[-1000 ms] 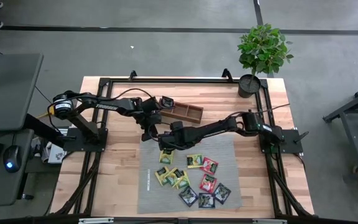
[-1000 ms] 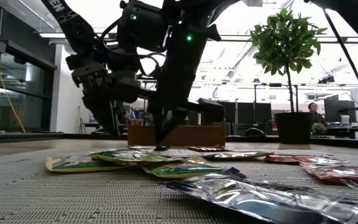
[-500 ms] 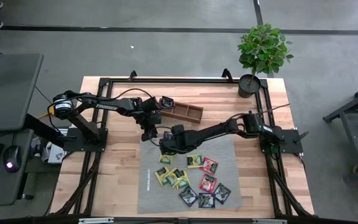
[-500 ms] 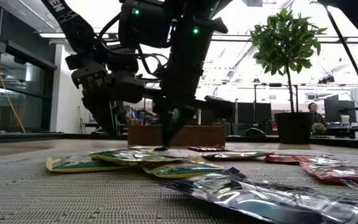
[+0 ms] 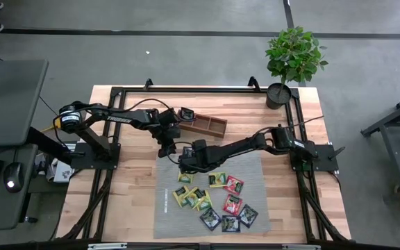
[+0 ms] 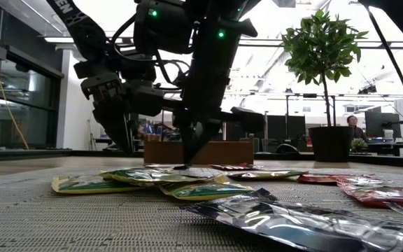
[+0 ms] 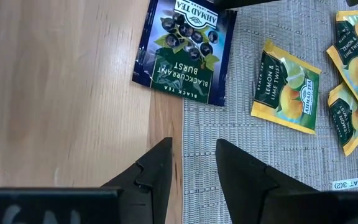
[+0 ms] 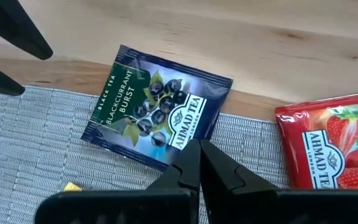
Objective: Pick & Place Tea
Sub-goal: Put the purple tea bag into the left section of the wooden organizer
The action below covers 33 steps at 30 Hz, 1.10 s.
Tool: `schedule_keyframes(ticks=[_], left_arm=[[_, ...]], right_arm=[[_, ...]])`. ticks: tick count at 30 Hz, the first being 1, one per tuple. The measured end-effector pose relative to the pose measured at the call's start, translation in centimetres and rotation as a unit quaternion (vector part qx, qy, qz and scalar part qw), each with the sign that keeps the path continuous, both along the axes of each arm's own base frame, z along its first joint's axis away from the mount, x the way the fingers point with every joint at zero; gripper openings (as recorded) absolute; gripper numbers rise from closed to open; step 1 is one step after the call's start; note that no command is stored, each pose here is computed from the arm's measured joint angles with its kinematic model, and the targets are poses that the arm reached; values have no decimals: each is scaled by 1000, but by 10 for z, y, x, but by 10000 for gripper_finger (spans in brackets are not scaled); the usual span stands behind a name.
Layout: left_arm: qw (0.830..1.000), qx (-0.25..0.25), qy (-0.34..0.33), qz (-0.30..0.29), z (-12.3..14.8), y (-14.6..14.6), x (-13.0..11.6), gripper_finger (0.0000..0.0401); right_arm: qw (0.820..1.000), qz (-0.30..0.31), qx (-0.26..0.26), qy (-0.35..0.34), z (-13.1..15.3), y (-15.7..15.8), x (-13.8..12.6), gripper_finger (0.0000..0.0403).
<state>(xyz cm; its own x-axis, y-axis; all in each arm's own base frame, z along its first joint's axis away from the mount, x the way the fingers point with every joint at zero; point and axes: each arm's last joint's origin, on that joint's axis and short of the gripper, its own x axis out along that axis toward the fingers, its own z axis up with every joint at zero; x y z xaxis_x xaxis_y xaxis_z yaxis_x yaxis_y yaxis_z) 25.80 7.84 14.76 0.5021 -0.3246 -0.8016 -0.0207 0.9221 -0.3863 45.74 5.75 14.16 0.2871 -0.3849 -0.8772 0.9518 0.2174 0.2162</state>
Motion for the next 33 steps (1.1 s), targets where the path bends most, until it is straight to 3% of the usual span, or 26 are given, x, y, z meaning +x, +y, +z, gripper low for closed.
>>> schedule_keyframes(ticks=[23, 33], left_arm=[[1000, -21, -1, 12, 0, 0, 1, 122], [993, -106, 10, 54, -19, 1, 13, 122]], right_arm=[[999, -18, 24, -38, -18, -3, -2, 0], [999, 14, 13, -30, -19, -3, 0, 0]])
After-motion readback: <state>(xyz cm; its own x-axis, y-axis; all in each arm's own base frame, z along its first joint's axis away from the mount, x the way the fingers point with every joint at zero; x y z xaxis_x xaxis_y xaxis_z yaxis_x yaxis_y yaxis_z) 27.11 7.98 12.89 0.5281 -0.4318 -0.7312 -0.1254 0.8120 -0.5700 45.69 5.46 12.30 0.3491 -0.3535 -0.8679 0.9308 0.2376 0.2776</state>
